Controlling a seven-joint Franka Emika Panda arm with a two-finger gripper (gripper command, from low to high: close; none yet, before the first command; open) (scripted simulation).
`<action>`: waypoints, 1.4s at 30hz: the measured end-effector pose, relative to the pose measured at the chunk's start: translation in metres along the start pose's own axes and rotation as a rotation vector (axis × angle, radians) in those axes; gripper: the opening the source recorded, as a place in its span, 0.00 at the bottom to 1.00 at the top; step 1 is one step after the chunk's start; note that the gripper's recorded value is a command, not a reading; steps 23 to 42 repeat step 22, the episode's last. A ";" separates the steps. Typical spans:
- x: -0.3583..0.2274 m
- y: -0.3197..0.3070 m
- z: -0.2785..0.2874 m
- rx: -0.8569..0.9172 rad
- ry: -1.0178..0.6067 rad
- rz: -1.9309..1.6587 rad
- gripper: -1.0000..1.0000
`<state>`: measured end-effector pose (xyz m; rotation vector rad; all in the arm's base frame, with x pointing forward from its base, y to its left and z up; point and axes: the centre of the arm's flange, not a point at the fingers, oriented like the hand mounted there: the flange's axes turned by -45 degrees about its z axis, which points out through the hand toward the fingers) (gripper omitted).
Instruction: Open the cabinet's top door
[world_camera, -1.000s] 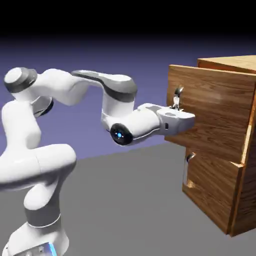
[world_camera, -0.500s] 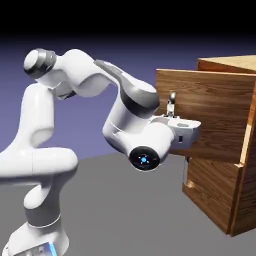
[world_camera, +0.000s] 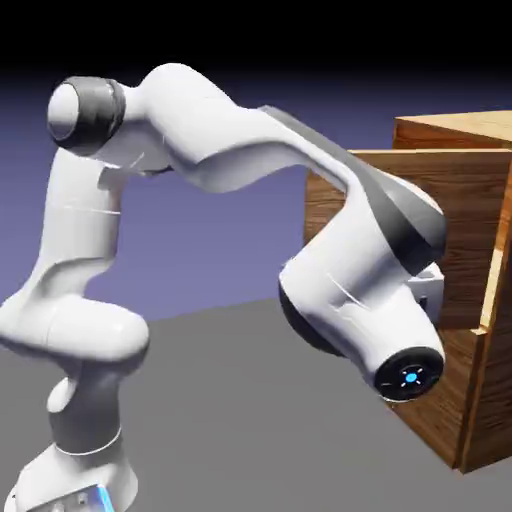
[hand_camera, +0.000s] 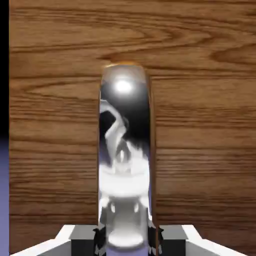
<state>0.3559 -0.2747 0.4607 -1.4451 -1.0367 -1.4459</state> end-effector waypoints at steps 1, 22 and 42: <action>0.000 0.001 -0.002 0.010 0.000 0.000 0.00; 0.000 0.045 -0.055 0.260 0.000 0.000 1.00; 0.000 0.045 -0.055 0.260 0.000 0.000 1.00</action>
